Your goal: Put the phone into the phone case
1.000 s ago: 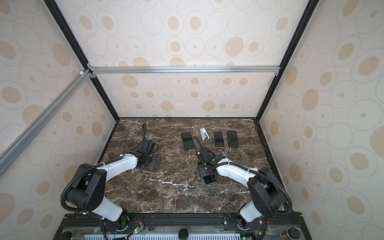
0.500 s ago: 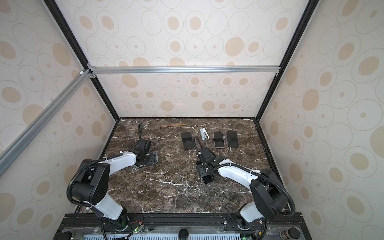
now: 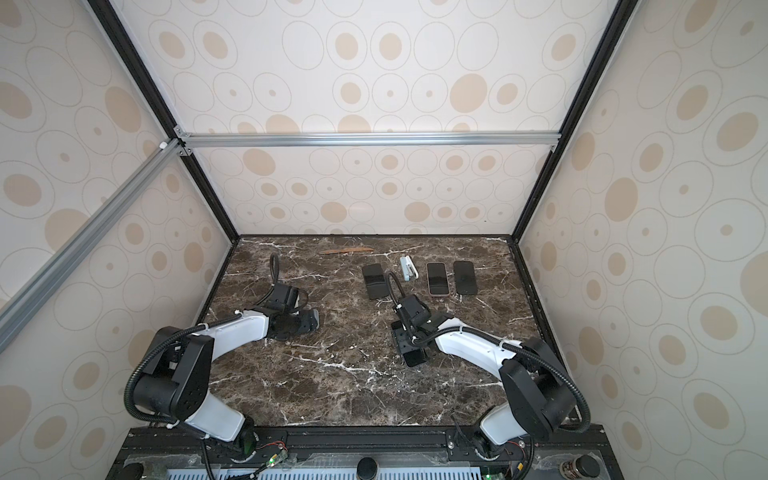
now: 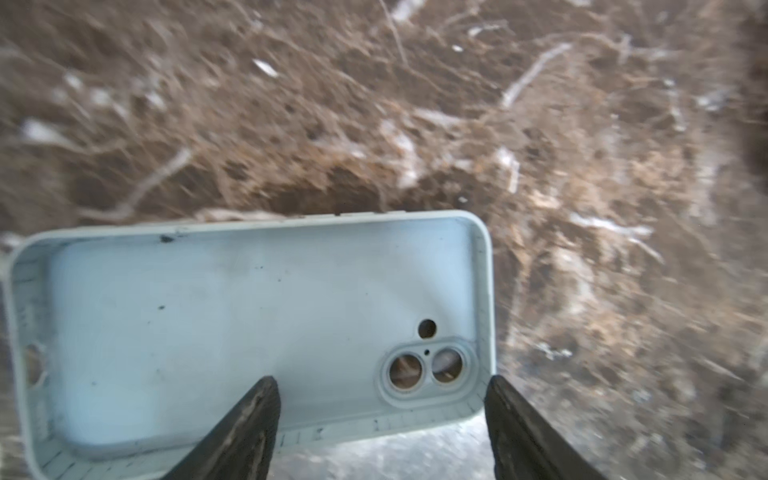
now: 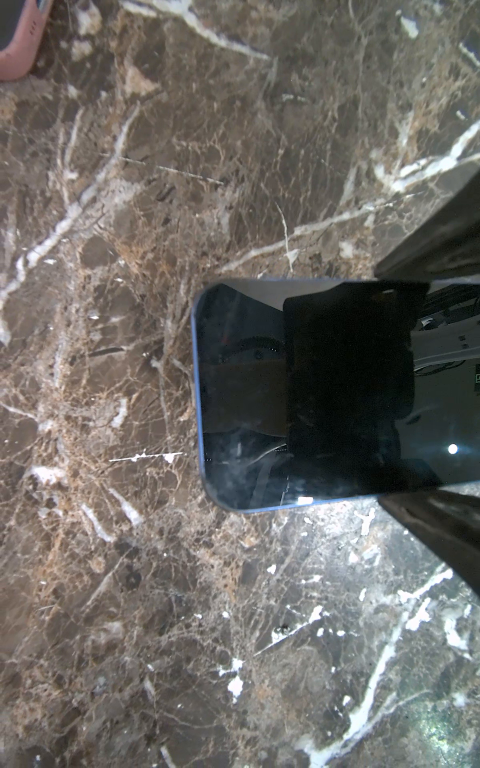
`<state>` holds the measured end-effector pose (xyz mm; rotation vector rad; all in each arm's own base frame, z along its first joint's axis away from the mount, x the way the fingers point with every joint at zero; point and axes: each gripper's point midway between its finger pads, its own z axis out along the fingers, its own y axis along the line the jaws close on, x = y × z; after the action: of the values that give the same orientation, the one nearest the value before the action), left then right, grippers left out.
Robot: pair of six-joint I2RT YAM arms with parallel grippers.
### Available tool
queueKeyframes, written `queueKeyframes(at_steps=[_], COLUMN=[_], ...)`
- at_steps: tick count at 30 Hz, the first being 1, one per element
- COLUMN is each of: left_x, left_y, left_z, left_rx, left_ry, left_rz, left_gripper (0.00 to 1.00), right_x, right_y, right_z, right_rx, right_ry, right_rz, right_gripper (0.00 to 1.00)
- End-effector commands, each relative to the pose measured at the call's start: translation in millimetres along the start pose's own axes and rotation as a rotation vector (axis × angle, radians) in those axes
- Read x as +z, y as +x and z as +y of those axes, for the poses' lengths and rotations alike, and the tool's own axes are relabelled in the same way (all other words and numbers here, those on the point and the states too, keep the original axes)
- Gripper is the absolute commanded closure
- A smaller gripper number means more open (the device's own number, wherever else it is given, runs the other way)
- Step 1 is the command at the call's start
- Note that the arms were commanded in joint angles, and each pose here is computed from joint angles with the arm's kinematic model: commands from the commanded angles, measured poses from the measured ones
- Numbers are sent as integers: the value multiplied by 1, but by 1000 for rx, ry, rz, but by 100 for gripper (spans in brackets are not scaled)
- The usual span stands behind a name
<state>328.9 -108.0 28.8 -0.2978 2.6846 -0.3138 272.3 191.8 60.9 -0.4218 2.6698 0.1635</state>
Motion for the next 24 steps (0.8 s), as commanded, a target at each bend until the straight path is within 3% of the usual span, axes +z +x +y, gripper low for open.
queueKeyframes(at_steps=[1, 7, 10, 15, 17, 24], left_x=[-7, -21, -35, -20, -19, -34], left_y=[17, 8, -20, -34, -23, 34], left_z=[-32, -97, -117, -75, -55, -10], left_rx=[-83, -126, -52, 248, 289, 279], left_ry=[108, 302, 333, -5, -86, -140], left_rz=[44, 12, -57, -6, 25, 114], left_gripper=[21, 19, 19, 19, 20, 21], right_x=[-10, -13, -15, -18, -21, -27], right_y=[-17, -17, -15, -12, -12, -11], right_z=[6, 4, 2, 0, -1, -3], right_rx=[-8, -3, -1, 2, 5, 13], right_ry=[-18, -11, -7, -7, -5, 0], right_rz=[-61, -74, -77, -79, -87, -93], right_gripper=[67, 67, 66, 66, 66, 66])
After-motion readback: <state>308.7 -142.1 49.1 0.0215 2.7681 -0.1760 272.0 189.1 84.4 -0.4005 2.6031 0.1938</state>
